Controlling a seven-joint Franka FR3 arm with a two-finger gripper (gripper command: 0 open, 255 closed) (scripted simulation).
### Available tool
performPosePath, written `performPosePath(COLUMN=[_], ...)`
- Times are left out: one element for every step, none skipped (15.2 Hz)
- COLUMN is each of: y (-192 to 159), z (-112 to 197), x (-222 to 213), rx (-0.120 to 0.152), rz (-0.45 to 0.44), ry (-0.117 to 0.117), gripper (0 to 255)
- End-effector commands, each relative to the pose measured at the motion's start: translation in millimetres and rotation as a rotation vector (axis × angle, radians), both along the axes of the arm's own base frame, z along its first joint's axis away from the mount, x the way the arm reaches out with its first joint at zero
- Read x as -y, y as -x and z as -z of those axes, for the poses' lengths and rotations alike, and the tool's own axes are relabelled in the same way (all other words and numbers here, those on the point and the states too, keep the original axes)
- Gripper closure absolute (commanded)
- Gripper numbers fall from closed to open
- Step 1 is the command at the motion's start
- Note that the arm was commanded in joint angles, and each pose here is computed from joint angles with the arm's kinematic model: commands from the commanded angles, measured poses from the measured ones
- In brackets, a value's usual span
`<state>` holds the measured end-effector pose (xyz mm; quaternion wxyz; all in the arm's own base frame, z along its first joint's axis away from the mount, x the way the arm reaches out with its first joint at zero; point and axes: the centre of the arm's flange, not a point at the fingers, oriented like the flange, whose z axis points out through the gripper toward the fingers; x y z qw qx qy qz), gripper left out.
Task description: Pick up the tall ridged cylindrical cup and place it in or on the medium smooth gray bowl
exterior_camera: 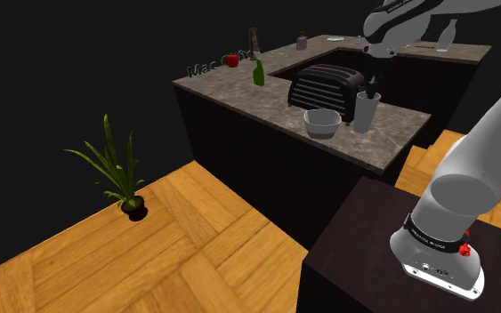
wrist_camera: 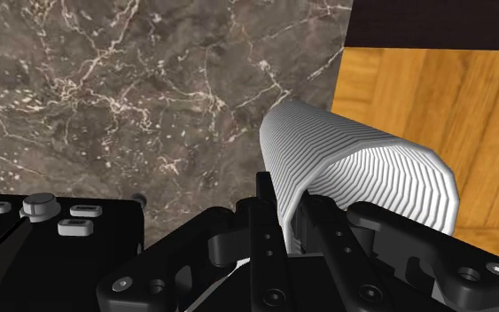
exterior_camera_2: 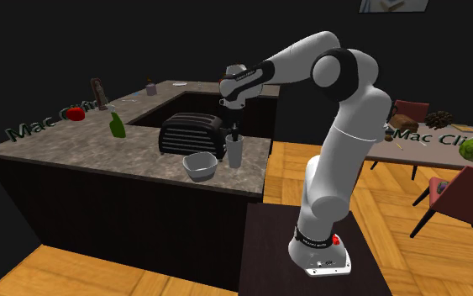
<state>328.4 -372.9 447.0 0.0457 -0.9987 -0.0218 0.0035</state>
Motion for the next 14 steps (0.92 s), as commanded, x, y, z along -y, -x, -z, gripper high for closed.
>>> performPosePath(y=[0.1, 0.1, 0.1, 0.1, 0.1, 0.1, 0.1, 0.1, 0.1, 0.1, 0.1, 0.1, 0.1, 0.2], z=[-10.4, -15.6, -20.9, -26.2, -31.5, -36.7, -42.0, -47.3, -52.6, -57.9, -63.1, -68.4, -73.7, -75.3], x=[0.7, 0.7, 0.7, 0.7, 0.7, 0.7, 0.7, 0.7, 0.7, 0.7, 0.7, 0.7, 0.7, 0.7], rx=[0.0, 0.0, 0.0, 0.0, 0.0, 0.0, 0.0, 0.0, 0.0, 0.0, 0.0, 0.0, 0.0, 0.0], rz=[0.0, 0.0, 0.0, 0.0, 0.0, 0.0, 0.0, 0.0, 0.0, 0.0, 0.0, 0.0, 0.0, 0.0], ry=[0.0, 0.0, 0.0, 0.0, 0.0, 0.0, 0.0, 0.0, 0.0, 0.0, 0.0, 0.0, 0.0, 0.0], gripper=[255, 255, 255, 255, 255, 255, 255, 255, 255, 255, 255, 255, 255, 255])
